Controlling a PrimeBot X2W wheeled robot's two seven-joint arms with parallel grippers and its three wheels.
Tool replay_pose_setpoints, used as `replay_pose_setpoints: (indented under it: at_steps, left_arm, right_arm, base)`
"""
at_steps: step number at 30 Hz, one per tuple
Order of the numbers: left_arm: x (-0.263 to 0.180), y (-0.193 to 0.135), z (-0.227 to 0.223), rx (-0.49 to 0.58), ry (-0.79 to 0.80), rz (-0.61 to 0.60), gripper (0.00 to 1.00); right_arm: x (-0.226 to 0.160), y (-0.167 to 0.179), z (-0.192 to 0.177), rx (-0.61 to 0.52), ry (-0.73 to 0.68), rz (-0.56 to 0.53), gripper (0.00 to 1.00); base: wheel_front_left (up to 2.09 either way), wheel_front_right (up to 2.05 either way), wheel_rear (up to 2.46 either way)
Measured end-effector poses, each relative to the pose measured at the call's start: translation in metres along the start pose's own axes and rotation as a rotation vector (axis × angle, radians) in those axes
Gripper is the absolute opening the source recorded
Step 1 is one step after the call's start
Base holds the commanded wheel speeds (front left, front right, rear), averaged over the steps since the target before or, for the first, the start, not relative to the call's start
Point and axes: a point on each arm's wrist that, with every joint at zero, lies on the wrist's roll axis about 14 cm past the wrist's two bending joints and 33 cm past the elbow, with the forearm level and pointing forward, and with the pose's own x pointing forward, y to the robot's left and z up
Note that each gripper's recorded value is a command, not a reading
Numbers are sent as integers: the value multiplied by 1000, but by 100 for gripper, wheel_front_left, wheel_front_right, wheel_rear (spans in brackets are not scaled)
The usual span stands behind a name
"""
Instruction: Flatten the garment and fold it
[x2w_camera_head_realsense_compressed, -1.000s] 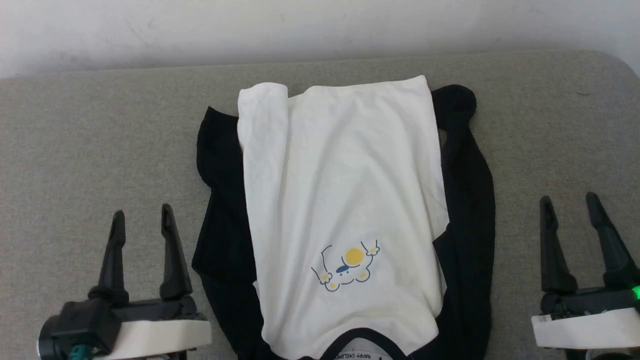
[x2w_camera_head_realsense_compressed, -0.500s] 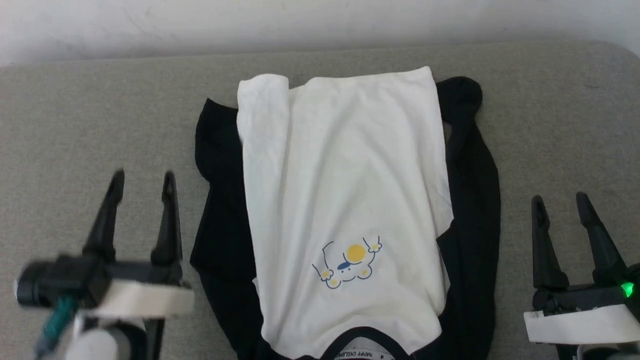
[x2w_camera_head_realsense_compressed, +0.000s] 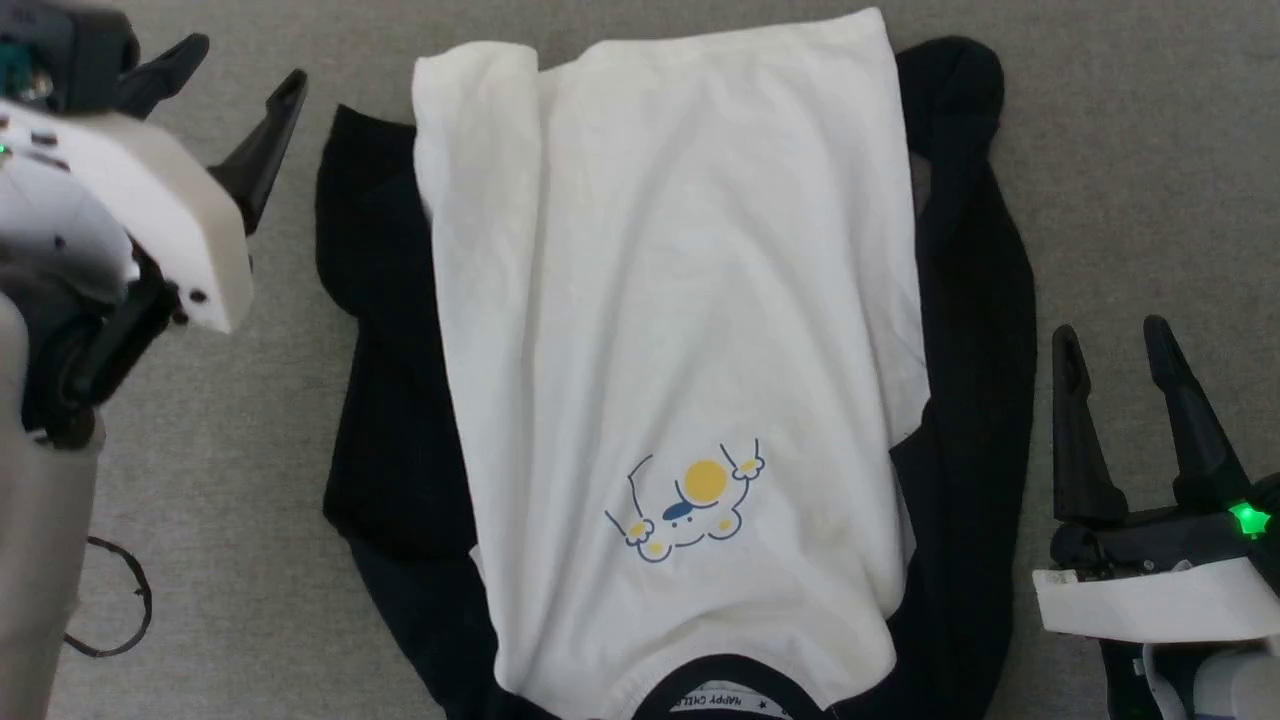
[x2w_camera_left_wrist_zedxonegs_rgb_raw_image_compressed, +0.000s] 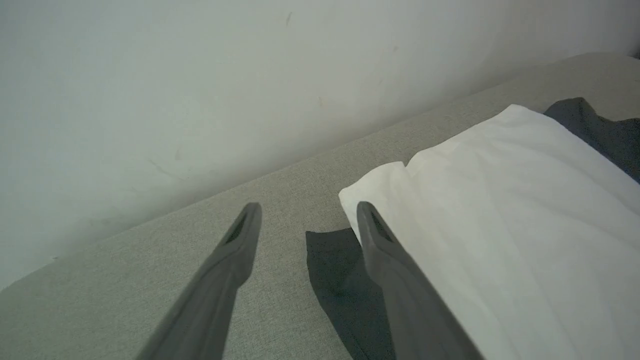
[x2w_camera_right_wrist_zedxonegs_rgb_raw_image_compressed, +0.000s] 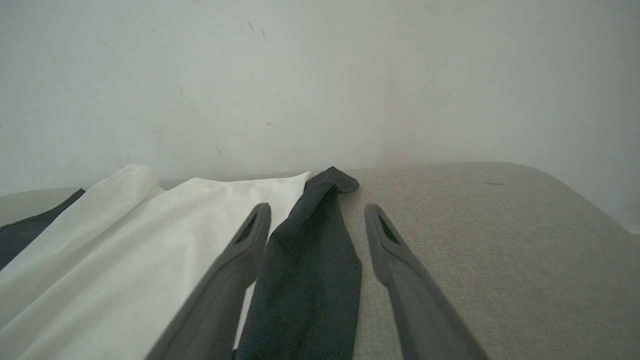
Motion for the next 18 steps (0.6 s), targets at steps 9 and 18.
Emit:
replay_pose_setpoints:
  at_steps: [9, 18]
  left_arm:
    - [43, 0, -80, -122, 390, -53, 100]
    - [69, -8, -120, -204, 499, -83, 100]
  right_arm:
    - [10, -8, -30, -5, 73, -18, 100]
    - [17, -19, -54, -23, 130, -41, 100]
  base:
    - [0, 0, 0]
    - [0, 0, 0]
